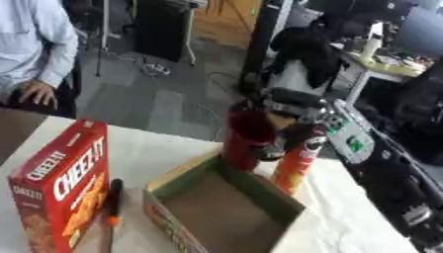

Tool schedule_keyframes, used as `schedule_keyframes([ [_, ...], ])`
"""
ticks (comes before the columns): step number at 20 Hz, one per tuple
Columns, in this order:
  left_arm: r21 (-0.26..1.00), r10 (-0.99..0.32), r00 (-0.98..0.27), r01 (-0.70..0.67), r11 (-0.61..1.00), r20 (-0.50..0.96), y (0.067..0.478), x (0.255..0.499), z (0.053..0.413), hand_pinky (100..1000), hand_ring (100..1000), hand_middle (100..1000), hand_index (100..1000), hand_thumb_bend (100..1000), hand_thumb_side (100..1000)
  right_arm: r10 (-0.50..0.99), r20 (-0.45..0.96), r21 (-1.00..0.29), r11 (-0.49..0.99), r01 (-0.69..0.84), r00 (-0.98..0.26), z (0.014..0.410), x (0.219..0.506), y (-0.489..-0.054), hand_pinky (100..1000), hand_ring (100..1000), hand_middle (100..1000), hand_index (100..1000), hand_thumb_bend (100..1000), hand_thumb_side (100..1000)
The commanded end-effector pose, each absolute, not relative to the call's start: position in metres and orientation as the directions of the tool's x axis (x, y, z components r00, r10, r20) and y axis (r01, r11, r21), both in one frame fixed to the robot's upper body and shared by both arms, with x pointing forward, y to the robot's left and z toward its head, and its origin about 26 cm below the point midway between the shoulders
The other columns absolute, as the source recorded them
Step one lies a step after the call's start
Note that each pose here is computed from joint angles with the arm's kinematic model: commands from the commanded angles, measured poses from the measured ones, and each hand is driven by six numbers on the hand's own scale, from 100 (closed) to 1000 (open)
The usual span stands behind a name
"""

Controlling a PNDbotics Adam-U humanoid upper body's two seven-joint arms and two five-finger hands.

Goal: Pick up objects on the table and place them in the box.

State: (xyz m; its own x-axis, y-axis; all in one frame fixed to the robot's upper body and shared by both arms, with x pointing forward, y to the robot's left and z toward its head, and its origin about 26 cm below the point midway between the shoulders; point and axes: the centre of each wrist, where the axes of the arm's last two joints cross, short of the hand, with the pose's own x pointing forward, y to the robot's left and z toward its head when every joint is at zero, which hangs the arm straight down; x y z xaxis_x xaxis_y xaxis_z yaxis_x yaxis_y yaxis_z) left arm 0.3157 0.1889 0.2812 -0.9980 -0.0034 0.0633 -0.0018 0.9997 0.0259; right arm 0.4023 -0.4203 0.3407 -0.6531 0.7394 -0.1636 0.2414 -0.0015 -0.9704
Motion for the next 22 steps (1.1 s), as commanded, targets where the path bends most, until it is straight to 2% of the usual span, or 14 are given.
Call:
schedule_keyframes([
  [1,0.026,0.015,-0.999,0.016,1.000,0.033,0.186,0.312,0.289,962,870,776,756,100,1000,0.729,-0.236,-0.961,-0.076,0.267,-0.642,0.351,0.399,-0.425,395,327,410,464,214,706],
  [17,0.030,0.020,-0.999,0.021,0.999,0.035,0.185,0.312,0.289,960,867,772,750,100,1000,0.748,-0.287,-0.946,-0.122,0.301,-0.599,0.336,0.403,-0.430,390,350,413,471,207,719],
  [18,0.030,0.020,-0.999,0.021,0.999,0.035,0.185,0.312,0.289,961,867,772,749,100,1000,0.749,-0.290,-0.945,-0.124,0.304,-0.596,0.336,0.403,-0.431,433,407,430,529,221,737],
  [19,0.031,0.020,-0.999,0.021,0.999,0.035,0.186,0.312,0.289,961,867,772,749,100,1000,0.749,-0.295,-0.943,-0.128,0.308,-0.593,0.336,0.403,-0.431,433,407,430,529,221,737],
  [20,0.031,0.019,-0.999,0.020,0.999,0.036,0.186,0.312,0.289,961,867,772,749,100,1000,0.750,-0.303,-0.939,-0.131,0.317,-0.588,0.337,0.403,-0.431,507,513,518,685,263,784],
  [21,0.033,0.019,-0.999,0.020,0.999,0.037,0.186,0.312,0.289,961,867,772,749,100,1000,0.753,-0.316,-0.933,-0.135,0.335,-0.578,0.339,0.401,-0.432,507,513,518,685,263,784],
  [22,0.034,0.018,-0.999,0.020,0.999,0.037,0.186,0.312,0.289,961,867,772,749,100,1000,0.754,-0.329,-0.926,-0.140,0.350,-0.568,0.340,0.400,-0.432,532,556,548,712,275,794],
])
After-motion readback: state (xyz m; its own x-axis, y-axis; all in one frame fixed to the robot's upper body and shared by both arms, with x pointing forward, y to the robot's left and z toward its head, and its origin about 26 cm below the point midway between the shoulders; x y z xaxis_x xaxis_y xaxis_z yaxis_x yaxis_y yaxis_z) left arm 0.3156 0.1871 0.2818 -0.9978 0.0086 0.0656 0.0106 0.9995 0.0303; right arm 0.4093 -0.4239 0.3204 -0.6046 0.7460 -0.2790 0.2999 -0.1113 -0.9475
